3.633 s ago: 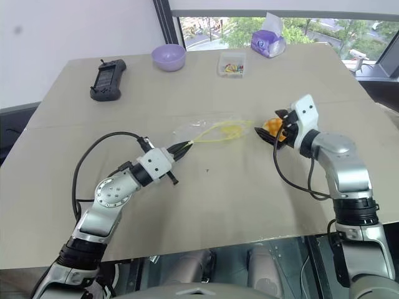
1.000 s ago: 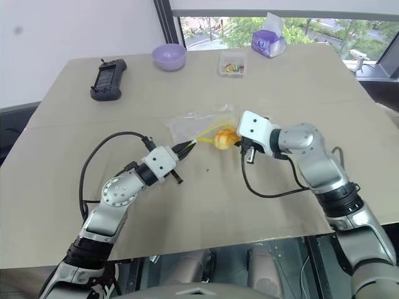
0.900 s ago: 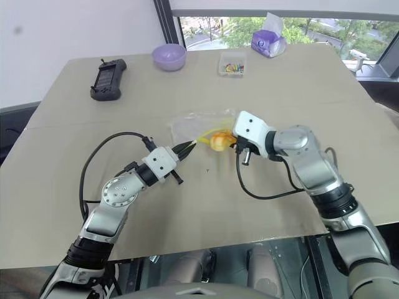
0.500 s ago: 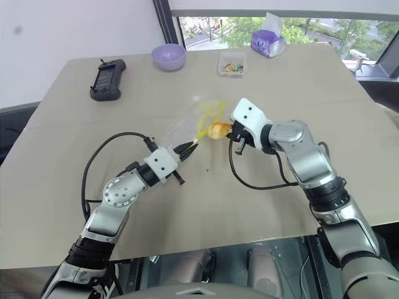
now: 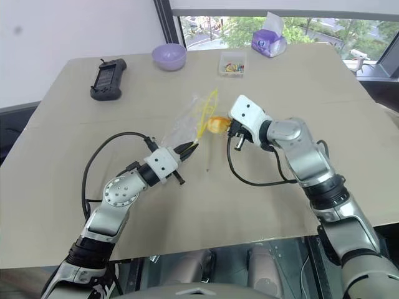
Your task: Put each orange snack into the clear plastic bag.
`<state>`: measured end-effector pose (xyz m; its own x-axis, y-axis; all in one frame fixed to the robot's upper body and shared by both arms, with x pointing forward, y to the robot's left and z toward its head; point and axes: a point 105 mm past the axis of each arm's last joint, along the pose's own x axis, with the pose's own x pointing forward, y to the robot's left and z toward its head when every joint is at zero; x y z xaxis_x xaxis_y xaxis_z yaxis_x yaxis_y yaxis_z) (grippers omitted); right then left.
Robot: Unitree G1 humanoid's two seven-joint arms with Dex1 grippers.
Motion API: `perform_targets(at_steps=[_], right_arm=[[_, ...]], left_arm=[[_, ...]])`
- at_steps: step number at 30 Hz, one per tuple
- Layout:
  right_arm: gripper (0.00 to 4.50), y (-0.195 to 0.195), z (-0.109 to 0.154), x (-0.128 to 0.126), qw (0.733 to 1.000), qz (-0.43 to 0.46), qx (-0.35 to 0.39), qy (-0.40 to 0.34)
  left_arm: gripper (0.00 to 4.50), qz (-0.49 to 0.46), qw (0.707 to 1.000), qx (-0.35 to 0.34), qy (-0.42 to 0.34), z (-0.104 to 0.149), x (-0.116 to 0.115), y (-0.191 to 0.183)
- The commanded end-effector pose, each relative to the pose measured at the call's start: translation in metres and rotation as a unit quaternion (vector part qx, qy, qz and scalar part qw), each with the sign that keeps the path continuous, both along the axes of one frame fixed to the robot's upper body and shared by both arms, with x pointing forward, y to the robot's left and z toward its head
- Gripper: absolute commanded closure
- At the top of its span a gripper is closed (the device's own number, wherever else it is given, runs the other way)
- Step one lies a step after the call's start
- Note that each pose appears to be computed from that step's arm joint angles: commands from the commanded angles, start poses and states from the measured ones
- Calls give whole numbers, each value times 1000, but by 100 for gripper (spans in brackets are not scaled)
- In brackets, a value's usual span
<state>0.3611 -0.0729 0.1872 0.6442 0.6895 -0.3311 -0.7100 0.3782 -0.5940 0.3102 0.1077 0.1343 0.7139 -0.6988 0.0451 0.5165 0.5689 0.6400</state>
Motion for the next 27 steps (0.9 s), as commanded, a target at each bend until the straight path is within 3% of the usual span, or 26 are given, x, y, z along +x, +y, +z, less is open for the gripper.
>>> perform_targets(at_steps=[1, 10, 14, 18, 27], right_arm=[[425, -16, 21, 5, 998, -18, -21, -56], [425, -48, 29, 11, 994, -47, -65, -79], [425, -56, 21, -10, 994, 13, -101, -35], [425, -52, 32, -29, 995, 57, -78, -5], [425, -47, 50, -28, 998, 58, -36, -18]], left_arm=[[450, -6, 1000, -6, -25, 14, -2, -1], [450, -4, 1000, -9, -24, 14, -1, -2], [450, -2, 1000, -8, -24, 14, -1, -2], [450, 0, 1000, -9, -24, 14, 0, -1], [450, -2, 1000, -12, -24, 13, 0, -4]])
